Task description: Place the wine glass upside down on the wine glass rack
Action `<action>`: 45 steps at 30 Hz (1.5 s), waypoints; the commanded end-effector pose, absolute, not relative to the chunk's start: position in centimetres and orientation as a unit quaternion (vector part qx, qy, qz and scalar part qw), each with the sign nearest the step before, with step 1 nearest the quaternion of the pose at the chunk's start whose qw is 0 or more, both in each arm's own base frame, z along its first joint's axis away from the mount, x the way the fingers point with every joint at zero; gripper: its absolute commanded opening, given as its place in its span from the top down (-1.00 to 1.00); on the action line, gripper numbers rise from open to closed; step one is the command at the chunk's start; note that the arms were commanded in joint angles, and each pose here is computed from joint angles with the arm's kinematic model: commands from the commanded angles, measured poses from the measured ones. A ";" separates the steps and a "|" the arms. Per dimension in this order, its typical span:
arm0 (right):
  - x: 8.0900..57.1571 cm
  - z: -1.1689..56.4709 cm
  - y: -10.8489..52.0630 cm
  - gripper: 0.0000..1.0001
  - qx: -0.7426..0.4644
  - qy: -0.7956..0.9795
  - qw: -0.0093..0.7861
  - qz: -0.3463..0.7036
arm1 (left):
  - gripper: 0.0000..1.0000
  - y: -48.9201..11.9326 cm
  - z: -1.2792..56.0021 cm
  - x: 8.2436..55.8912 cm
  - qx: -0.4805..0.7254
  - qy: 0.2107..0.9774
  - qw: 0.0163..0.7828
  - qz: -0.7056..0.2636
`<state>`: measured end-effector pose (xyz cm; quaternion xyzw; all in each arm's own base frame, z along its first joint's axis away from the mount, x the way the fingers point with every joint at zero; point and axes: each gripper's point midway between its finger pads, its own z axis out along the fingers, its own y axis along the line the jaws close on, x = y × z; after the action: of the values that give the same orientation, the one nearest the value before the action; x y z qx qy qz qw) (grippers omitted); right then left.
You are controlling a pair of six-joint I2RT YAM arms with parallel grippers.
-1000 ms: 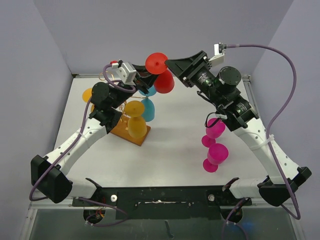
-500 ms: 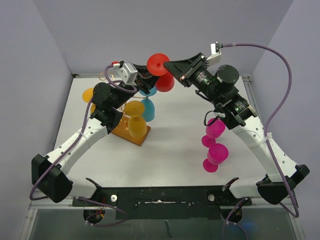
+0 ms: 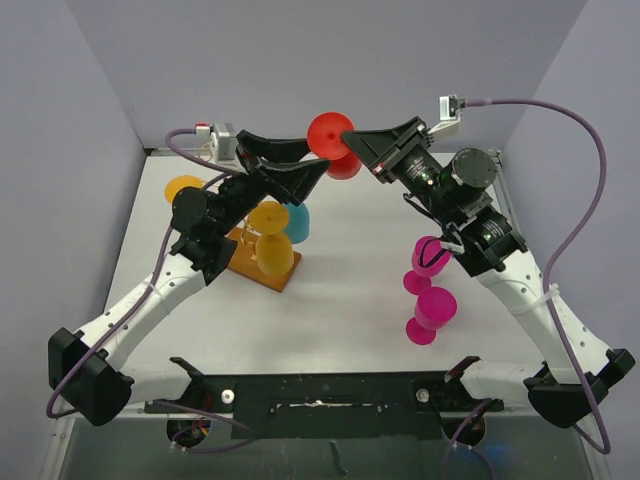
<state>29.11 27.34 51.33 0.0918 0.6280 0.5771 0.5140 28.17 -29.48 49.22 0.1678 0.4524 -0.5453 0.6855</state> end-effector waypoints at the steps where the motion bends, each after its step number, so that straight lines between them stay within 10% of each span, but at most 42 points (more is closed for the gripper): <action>1: 27.1 55.2 24.6 1.00 0.068 0.566 0.584 0.578 | -0.29 -27.6 53.2 25.9 0.064 0.443 0.621 -0.643; 17: 26.1 51.9 25.7 1.00 0.006 0.599 0.574 0.558 | -0.27 -28.8 51.1 26.6 0.006 0.574 0.465 -0.674; 45: 26.6 50.5 26.6 1.00 -0.007 0.621 0.558 0.550 | 0.43 -28.6 51.5 25.4 0.020 0.564 0.415 -0.713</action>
<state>26.94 26.50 48.46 0.0095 0.6464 0.5351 0.5438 27.14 -29.02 48.85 -0.0131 0.5951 -0.6929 0.4069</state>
